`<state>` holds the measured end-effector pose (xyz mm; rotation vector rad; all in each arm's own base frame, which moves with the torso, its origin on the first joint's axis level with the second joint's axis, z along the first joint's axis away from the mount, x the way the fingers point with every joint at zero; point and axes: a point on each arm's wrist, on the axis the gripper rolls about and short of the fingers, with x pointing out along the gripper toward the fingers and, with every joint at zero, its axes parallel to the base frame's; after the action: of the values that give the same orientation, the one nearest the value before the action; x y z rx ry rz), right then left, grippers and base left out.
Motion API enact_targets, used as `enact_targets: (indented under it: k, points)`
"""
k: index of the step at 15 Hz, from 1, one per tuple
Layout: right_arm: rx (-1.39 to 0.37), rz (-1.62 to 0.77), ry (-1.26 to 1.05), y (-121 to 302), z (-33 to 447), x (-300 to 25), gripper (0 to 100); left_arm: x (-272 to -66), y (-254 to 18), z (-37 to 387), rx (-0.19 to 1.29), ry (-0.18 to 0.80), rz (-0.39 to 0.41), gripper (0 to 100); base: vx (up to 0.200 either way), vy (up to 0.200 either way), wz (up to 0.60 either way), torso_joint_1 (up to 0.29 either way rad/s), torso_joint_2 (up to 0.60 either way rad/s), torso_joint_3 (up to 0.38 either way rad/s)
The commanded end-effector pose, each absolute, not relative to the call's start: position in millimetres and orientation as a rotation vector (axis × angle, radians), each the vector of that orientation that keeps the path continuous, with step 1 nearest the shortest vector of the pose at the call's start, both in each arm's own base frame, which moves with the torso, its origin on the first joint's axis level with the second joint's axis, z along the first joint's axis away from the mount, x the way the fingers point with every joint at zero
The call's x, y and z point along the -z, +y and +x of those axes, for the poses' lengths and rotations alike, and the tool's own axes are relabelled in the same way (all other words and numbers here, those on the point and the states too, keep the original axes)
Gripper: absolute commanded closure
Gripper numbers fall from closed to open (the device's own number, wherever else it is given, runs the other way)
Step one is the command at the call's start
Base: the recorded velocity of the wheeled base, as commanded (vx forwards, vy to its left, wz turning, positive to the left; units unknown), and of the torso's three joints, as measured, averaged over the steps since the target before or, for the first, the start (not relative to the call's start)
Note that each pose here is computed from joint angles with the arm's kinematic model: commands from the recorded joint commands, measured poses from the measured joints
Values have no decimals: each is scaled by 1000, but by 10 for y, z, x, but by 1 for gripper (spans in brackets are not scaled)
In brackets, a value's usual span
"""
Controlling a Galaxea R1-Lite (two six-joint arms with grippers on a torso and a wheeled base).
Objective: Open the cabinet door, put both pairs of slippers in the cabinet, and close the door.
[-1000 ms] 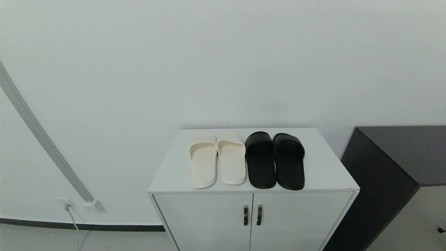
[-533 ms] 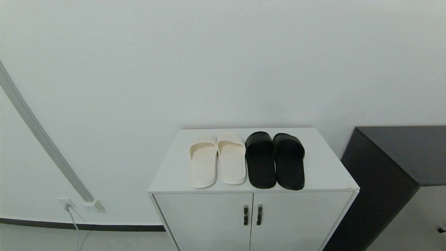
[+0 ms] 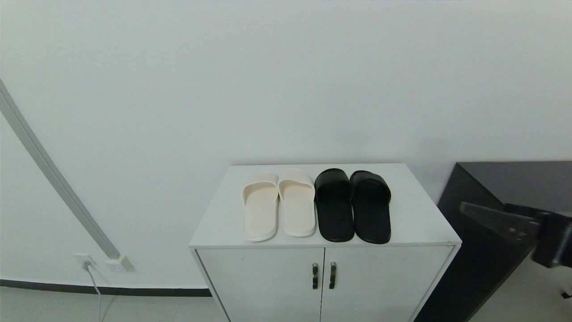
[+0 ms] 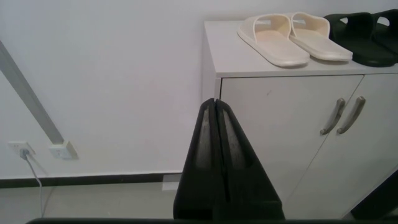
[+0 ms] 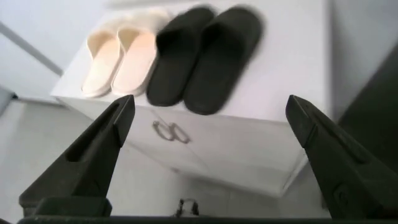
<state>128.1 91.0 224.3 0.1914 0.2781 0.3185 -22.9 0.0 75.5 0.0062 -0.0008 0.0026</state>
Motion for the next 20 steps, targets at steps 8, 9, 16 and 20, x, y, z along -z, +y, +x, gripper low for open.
enact_targets:
  k: [8,9,16,20]
  points:
    - [-120,119,307,2289,2464,-1484,0,-755,0,-228,-3,0,5,100,0,0,0,0,0,0]
    - [-113,118,303,2345,2522,-1464,0,-759,0,-229,-3,-2,5,100,0,0,0,0,0,0]
    - [-14,70,290,2454,3045,-1227,0,-755,0,-228,-3,0,5,100,0,0,0,0,0,0]
    - [-41,19,236,2475,3261,-1157,0,-755,0,-228,-3,0,5,100,0,0,0,0,0,0]
